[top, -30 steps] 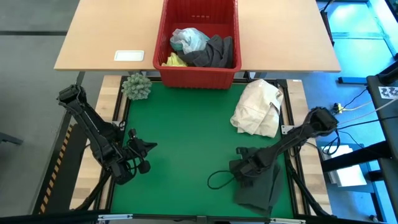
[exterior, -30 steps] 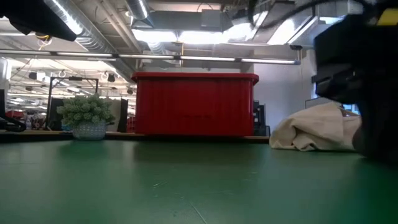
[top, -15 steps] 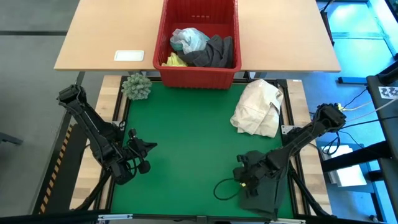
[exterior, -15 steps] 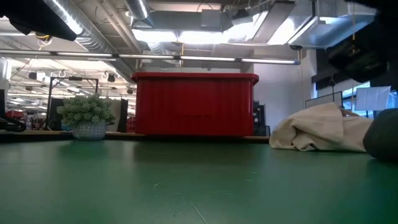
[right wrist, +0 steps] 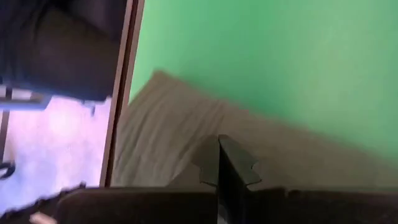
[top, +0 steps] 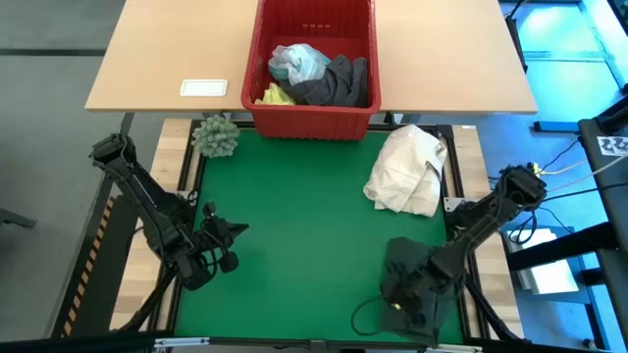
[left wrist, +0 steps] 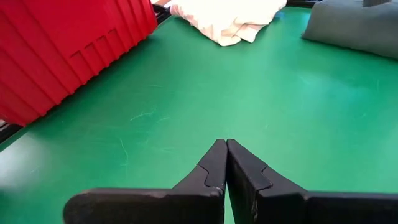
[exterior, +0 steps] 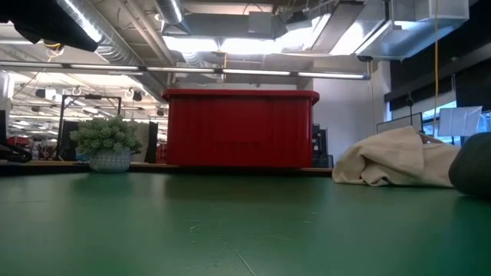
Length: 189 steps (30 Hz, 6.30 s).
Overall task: Fold Laundry from Bin
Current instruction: Fold the dark green polo, then fold the gray short
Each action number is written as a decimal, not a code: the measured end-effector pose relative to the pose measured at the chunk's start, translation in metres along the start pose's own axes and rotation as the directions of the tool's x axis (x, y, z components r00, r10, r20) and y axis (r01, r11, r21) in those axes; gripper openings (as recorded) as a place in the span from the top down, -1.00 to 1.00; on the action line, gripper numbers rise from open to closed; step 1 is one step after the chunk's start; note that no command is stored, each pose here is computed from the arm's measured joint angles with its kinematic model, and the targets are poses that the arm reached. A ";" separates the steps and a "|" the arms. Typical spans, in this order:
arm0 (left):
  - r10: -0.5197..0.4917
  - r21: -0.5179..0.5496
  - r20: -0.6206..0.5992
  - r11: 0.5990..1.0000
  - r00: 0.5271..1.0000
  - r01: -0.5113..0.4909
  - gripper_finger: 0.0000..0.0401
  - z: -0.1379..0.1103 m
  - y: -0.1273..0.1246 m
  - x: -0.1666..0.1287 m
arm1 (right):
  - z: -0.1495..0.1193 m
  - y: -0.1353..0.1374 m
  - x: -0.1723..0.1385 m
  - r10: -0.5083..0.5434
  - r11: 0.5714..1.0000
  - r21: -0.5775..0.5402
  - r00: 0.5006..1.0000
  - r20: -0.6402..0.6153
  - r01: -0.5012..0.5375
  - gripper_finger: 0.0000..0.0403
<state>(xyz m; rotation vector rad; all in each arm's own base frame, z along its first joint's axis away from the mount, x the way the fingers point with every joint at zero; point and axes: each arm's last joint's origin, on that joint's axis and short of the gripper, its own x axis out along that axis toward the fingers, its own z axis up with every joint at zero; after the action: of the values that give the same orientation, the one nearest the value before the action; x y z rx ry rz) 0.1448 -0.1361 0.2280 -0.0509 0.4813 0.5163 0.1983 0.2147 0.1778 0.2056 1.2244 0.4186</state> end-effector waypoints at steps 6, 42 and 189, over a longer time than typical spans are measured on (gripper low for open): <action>0.015 0.017 0.000 1.000 1.000 -0.015 0.99 0.002 0.001 0.003 | -0.020 0.007 0.000 -0.013 0.997 0.071 0.990 -0.140 0.023 1.00; 0.015 -0.067 -0.080 0.998 0.997 -0.020 0.99 0.009 0.001 0.018 | 0.004 -0.018 -0.013 -0.197 0.963 0.167 0.975 -0.100 0.212 1.00; 0.399 0.285 0.040 0.874 0.916 -0.394 0.90 0.127 0.195 0.110 | 0.132 -0.233 -0.180 -0.801 0.549 0.476 0.270 0.535 0.687 1.00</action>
<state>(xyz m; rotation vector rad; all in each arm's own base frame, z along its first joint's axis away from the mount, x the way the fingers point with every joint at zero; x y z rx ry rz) 0.1880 0.1054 0.3051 0.3318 0.5865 0.8452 0.3191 -0.0621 0.2909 -0.1181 0.4275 -0.6067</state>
